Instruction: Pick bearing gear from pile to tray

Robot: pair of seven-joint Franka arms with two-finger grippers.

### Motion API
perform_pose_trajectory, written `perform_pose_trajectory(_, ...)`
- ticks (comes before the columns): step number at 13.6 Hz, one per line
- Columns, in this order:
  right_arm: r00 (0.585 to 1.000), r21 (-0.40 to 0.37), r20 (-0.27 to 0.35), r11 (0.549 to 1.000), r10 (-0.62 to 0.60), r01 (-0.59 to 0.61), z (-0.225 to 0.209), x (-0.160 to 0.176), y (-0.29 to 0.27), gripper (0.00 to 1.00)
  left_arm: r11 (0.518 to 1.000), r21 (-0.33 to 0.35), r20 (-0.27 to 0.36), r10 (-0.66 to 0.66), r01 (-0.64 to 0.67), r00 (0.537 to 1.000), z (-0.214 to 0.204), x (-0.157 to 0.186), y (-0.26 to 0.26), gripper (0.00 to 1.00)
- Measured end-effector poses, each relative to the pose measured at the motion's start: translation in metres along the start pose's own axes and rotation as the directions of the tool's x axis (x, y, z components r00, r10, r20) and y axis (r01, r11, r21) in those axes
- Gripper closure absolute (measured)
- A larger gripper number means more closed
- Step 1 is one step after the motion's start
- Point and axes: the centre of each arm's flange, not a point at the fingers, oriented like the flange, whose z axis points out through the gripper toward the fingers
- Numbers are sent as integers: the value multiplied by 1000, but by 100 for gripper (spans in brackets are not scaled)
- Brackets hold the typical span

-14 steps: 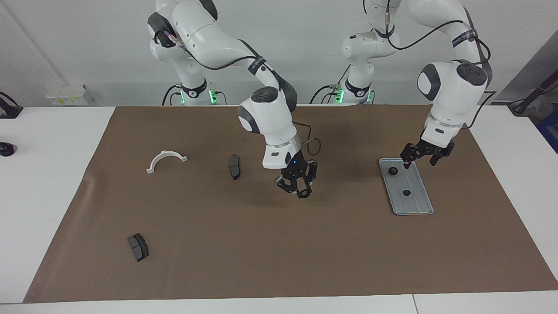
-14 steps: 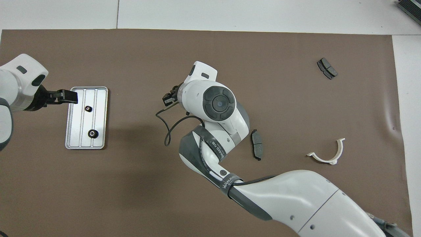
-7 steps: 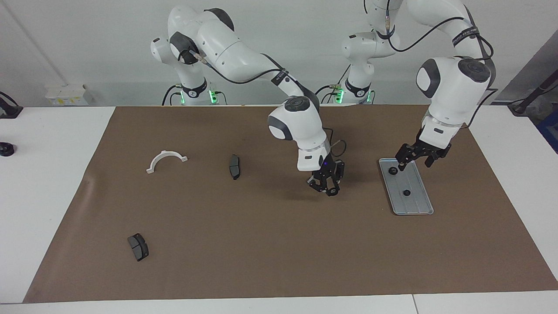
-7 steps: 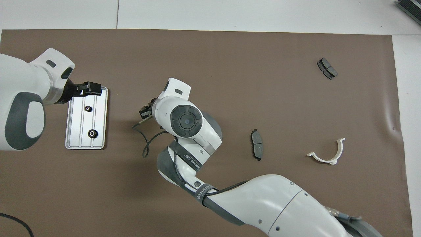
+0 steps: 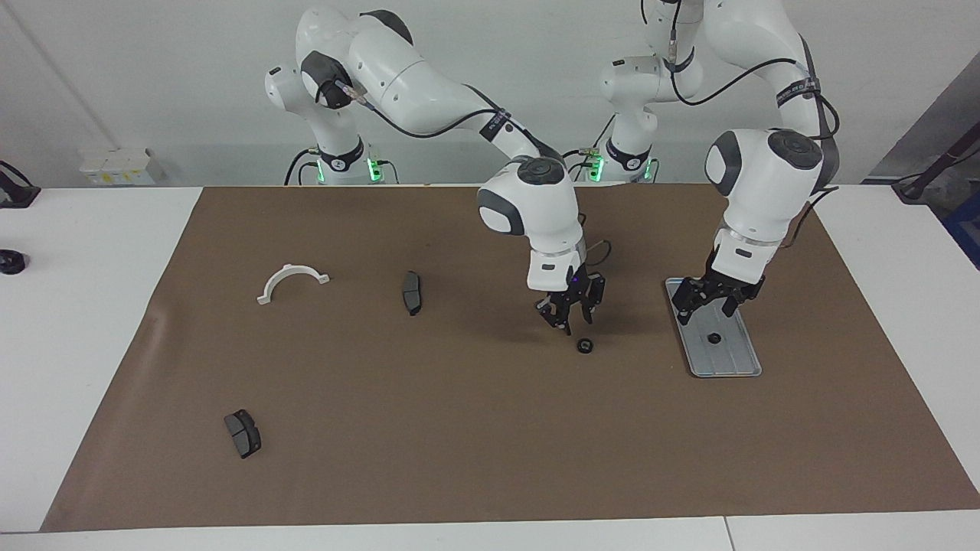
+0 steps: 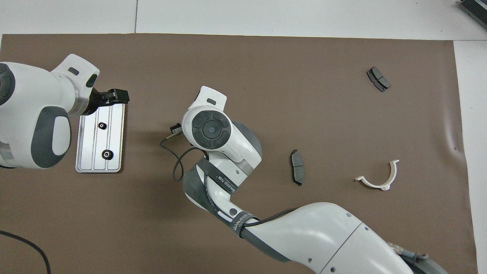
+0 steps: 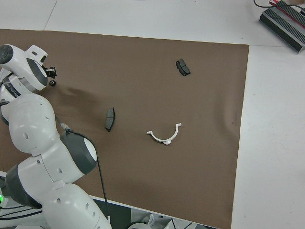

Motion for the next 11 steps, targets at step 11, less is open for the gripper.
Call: perform_pose_trajectory(11,968,1,249,1000,23,-24,-262,2,243,49,993,42,61,-112,110,992,136,-94,168,0)
